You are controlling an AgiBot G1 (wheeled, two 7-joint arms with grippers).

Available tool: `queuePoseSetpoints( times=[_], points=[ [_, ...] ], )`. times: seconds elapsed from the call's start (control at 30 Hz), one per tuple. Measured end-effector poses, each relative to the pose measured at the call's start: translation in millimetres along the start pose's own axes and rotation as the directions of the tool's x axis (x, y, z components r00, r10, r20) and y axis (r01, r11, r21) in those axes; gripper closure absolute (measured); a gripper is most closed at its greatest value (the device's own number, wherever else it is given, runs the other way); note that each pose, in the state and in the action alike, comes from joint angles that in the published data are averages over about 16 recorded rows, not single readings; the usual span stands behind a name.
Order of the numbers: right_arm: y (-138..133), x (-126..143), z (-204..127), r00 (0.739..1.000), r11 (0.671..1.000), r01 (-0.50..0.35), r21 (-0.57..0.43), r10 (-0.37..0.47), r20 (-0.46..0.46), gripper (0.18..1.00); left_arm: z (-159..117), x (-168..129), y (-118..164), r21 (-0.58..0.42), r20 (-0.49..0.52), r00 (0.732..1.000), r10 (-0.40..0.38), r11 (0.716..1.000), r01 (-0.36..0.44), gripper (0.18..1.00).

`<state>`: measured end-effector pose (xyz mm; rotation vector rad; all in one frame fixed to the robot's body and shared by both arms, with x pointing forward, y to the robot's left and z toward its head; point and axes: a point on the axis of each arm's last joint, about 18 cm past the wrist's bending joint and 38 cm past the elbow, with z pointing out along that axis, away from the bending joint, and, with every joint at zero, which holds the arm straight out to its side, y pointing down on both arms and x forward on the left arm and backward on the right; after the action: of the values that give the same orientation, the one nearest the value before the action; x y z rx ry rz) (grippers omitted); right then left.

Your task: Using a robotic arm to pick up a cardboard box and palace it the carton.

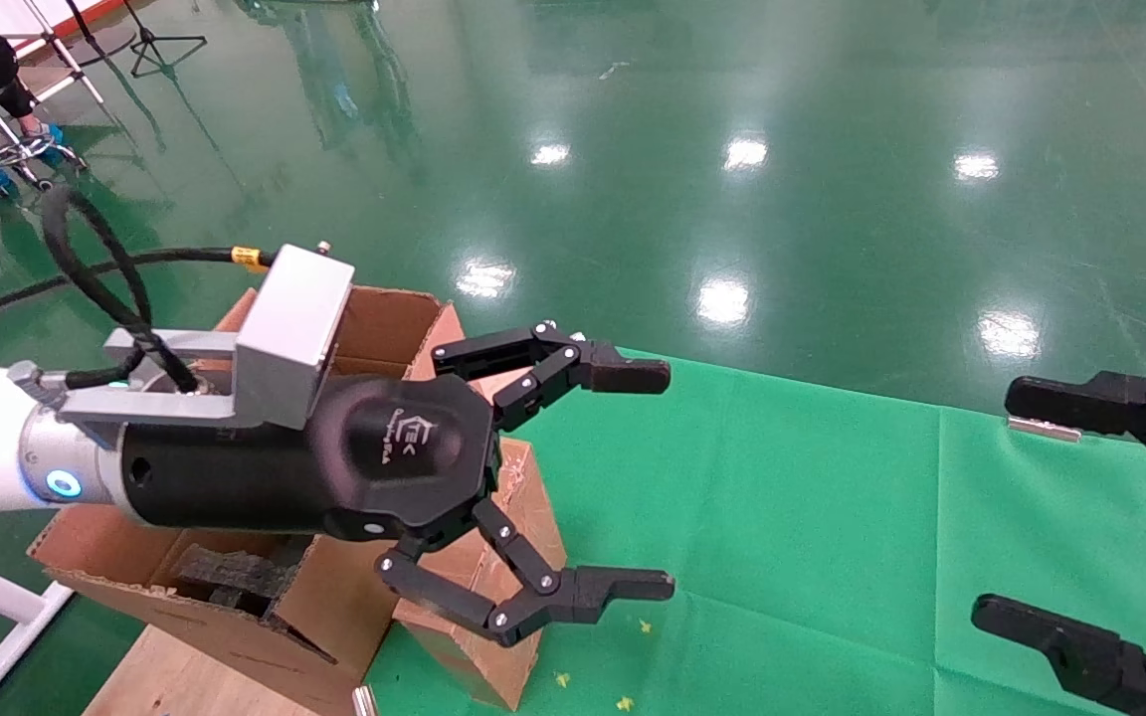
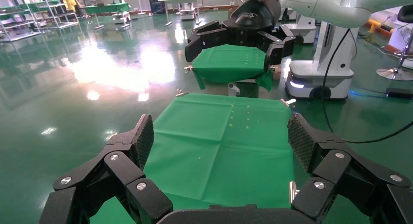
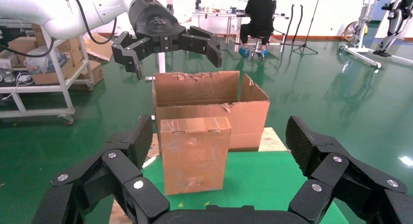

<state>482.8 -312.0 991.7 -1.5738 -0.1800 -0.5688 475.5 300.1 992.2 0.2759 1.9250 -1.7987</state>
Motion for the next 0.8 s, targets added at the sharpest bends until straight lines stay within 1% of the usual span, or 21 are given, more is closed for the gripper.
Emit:
queuePoseSetpoints(
  times=[0.8],
  points=[
    [0.0, 0.0, 0.0, 1.0, 1.0, 0.0, 0.0, 0.0, 0.0, 0.184, -0.3, -0.3, -0.1, 0.0, 0.002, 1.0, 0.0, 1.0, 0.0, 0.183]
  ],
)
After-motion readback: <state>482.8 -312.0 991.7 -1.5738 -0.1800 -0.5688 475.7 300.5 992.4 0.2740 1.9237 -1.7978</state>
